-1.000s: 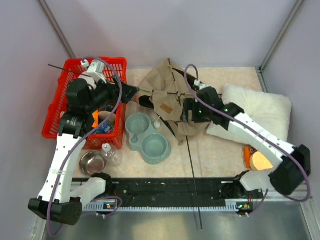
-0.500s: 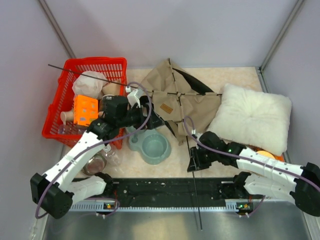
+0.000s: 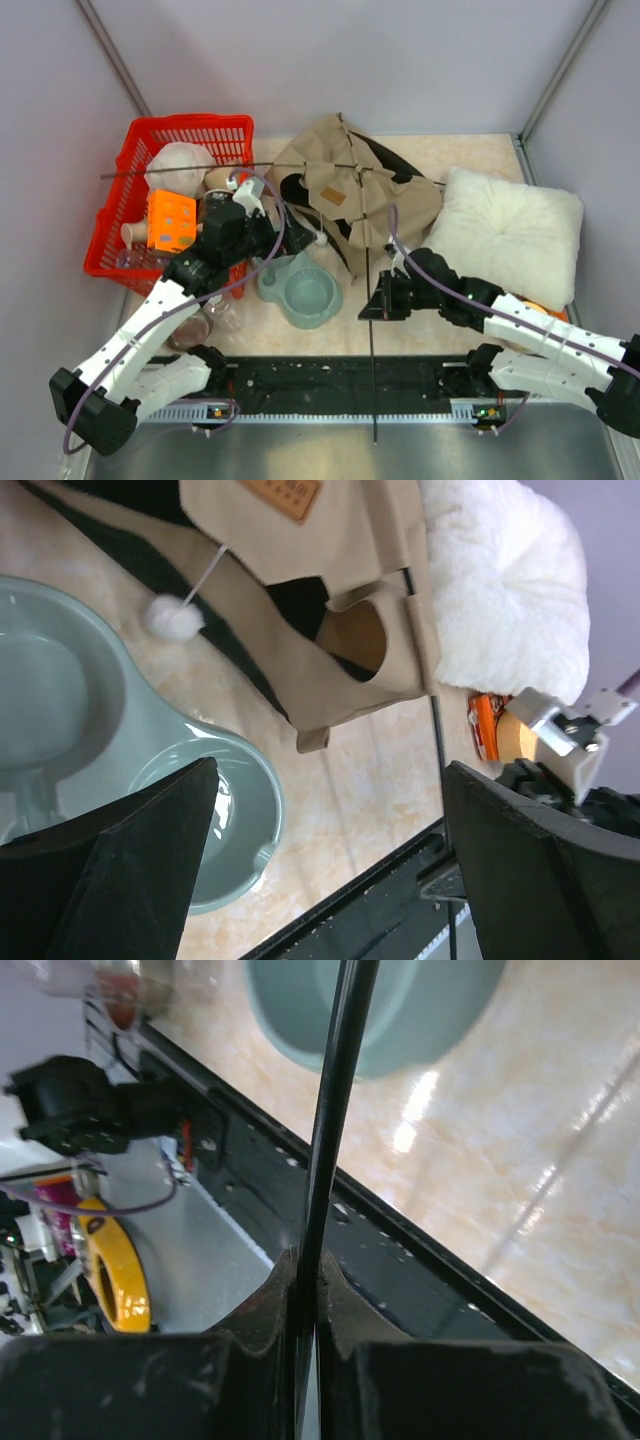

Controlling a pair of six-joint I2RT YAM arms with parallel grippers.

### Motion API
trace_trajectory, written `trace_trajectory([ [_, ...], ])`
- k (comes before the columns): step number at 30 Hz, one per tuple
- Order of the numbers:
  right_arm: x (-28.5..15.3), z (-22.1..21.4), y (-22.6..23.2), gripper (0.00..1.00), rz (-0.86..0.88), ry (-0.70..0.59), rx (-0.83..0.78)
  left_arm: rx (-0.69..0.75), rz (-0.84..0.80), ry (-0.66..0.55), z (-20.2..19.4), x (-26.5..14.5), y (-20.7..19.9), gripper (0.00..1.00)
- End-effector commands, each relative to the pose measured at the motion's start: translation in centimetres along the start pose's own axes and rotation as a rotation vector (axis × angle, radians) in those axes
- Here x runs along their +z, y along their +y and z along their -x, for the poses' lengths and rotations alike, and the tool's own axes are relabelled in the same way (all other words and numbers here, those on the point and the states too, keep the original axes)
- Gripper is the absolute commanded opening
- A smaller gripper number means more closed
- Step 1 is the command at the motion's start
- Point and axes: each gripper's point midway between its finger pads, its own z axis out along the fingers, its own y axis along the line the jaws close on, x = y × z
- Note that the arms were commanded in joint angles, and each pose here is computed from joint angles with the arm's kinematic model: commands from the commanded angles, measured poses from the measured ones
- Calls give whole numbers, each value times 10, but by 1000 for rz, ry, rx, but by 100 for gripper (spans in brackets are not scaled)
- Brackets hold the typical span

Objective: Set up the pet tent

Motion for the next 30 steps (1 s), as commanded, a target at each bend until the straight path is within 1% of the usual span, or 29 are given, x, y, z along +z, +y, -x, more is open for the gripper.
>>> trace_trajectory([
  [1, -23, 75, 59, 0, 85, -267, 1, 39, -6, -110, 27, -11, -10, 99],
  [4, -35, 94, 75, 0, 112, -337, -11, 34, -23, -99, 26, -11, -14, 98],
  [7, -41, 106, 89, 0, 133, -368, -51, 41, -89, -94, 27, -13, -27, 97],
  [11, -36, 114, 96, 0, 130, -366, -117, 64, -185, -114, 33, -19, -48, 95],
  [16, -30, 132, 94, 0, 72, -412, -162, 96, -309, -167, 48, -28, -76, 95],
  [19, -28, 146, 97, 0, 50, -449, -204, 111, -368, -163, 50, -26, -87, 95],
  [22, -22, 156, 108, 0, 80, -473, -280, 110, -399, -153, 50, -21, -93, 95],
  [24, -16, 160, 109, 0, 98, -492, -320, 116, -425, -122, 44, -15, -96, 92],
  [26, -13, 164, 113, 0, 113, -508, -339, 127, -467, -123, 46, -12, -103, 88],
  [28, -12, 168, 118, 0, 129, -520, -353, 124, -463, -118, 45, -6, -102, 81],
  [30, -11, 171, 121, 0, 136, -528, -361, 125, -468, -107, 44, 1, -103, 72],
])
